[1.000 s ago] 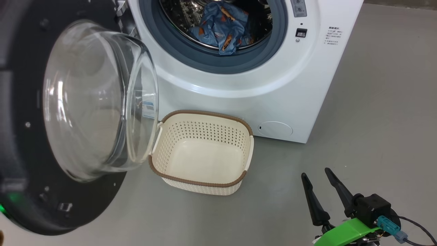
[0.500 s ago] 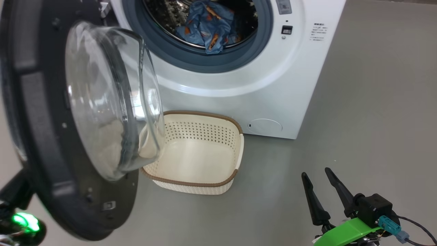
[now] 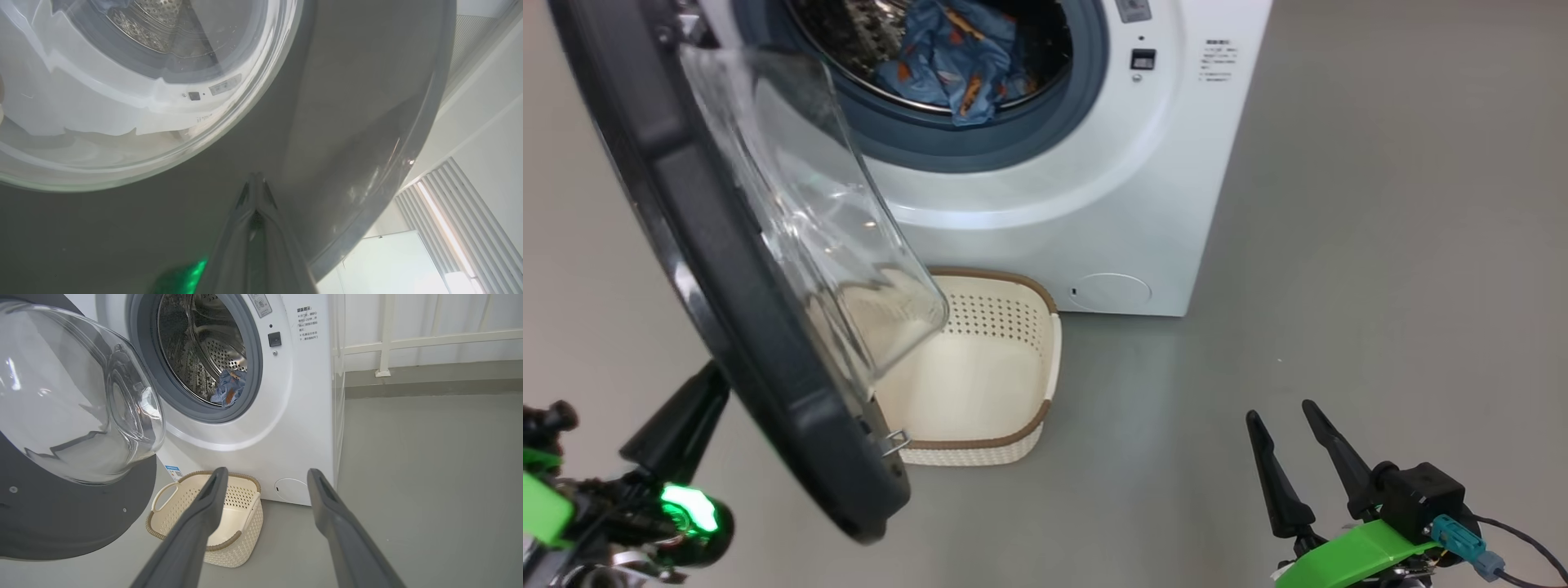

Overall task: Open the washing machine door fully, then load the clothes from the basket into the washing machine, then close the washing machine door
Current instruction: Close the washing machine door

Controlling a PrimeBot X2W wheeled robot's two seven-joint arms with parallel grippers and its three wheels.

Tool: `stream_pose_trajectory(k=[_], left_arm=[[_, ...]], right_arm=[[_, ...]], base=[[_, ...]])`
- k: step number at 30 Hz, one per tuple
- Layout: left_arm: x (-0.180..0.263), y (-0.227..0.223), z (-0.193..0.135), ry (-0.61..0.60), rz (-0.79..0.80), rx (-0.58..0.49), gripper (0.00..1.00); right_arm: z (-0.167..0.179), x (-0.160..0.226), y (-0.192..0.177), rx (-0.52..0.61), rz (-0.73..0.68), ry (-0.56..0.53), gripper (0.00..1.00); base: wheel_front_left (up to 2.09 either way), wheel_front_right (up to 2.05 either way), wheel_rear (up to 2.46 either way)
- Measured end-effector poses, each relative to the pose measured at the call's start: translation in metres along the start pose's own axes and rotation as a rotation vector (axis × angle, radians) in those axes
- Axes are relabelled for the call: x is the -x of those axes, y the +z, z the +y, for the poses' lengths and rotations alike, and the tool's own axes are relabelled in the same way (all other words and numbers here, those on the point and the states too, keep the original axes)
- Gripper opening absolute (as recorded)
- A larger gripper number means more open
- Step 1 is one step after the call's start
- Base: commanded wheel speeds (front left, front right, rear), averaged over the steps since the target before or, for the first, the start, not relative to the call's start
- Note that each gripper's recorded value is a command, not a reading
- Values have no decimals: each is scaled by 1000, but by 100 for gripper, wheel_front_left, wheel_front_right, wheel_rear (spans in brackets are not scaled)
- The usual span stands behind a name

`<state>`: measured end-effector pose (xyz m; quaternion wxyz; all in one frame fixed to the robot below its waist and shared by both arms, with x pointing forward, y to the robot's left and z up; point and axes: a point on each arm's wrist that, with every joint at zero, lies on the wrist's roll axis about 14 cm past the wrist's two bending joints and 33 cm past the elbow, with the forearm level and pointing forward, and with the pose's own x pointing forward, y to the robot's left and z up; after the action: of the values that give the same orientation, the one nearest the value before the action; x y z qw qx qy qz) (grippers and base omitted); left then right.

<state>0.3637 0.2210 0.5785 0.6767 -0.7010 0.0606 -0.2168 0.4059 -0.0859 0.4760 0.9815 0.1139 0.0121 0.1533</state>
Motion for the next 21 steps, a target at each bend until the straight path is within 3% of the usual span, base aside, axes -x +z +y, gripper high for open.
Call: stream_pose_trajectory(k=[21], left_arm=[[-111, -38, 13, -90, 114, 87, 0]], right_arm=[[-54, 24, -9, -30, 23, -173, 100]], base=[[0, 0, 0]])
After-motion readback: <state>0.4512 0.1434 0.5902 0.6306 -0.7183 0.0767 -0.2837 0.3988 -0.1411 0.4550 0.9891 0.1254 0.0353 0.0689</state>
